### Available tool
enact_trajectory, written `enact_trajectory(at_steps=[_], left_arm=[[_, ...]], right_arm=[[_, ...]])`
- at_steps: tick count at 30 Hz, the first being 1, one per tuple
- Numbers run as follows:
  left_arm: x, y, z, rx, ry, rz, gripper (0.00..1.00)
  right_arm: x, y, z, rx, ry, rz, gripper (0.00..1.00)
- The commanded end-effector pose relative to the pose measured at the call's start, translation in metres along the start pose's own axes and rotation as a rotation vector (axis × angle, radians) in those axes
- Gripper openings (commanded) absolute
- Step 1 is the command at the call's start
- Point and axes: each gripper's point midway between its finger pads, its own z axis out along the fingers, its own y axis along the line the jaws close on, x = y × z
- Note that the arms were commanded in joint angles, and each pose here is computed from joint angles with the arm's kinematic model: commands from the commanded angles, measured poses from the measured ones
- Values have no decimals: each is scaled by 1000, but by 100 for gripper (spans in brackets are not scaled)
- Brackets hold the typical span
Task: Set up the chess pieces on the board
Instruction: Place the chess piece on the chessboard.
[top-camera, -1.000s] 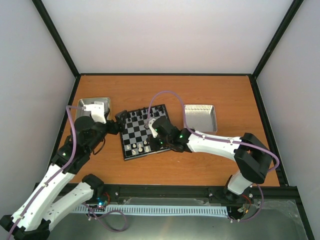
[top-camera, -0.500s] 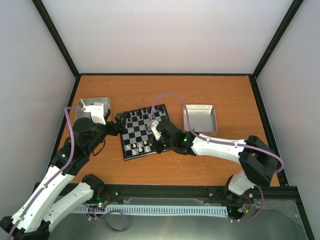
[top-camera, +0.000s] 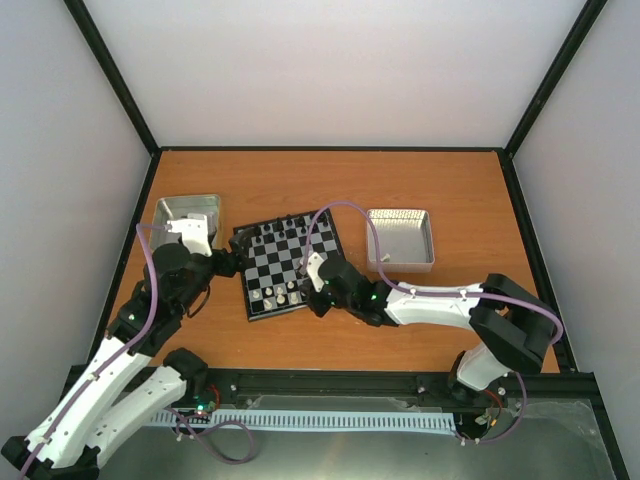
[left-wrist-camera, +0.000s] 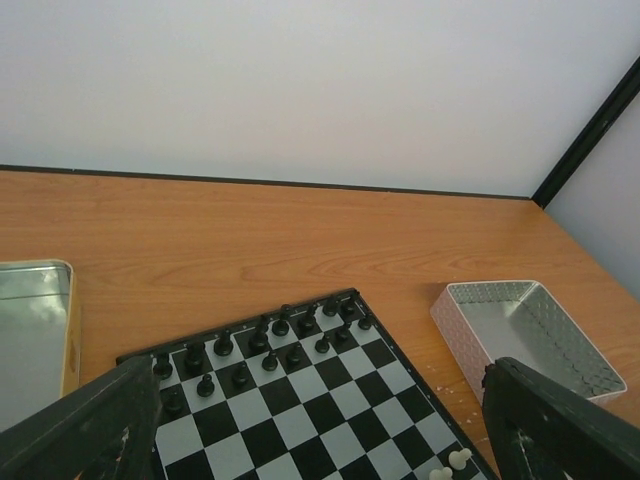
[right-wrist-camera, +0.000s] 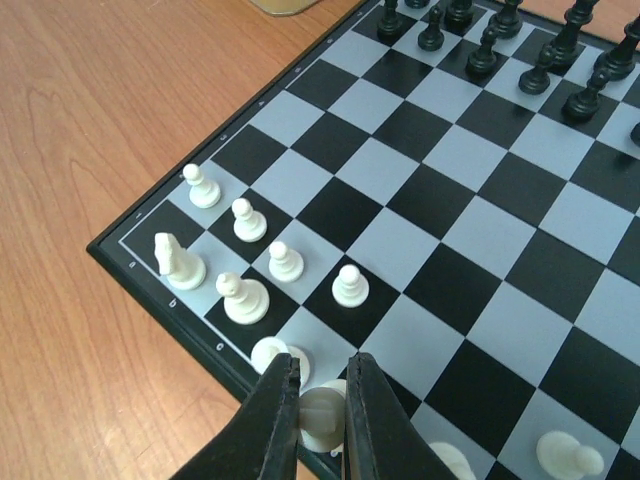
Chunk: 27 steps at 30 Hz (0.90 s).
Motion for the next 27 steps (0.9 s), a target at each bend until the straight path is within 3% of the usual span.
enact_trajectory(at_steps=[1, 19, 27], left_arm=[[-13, 2, -2, -13, -56, 9, 89], [-10, 4, 0, -22, -47, 18, 89], [-8, 5, 2, -29, -41, 23, 89]], right_arm=[[-10, -2, 11, 33, -50, -35, 3], [14, -10, 28, 64, -8, -26, 3], [17, -10, 30, 61, 2, -7, 11]])
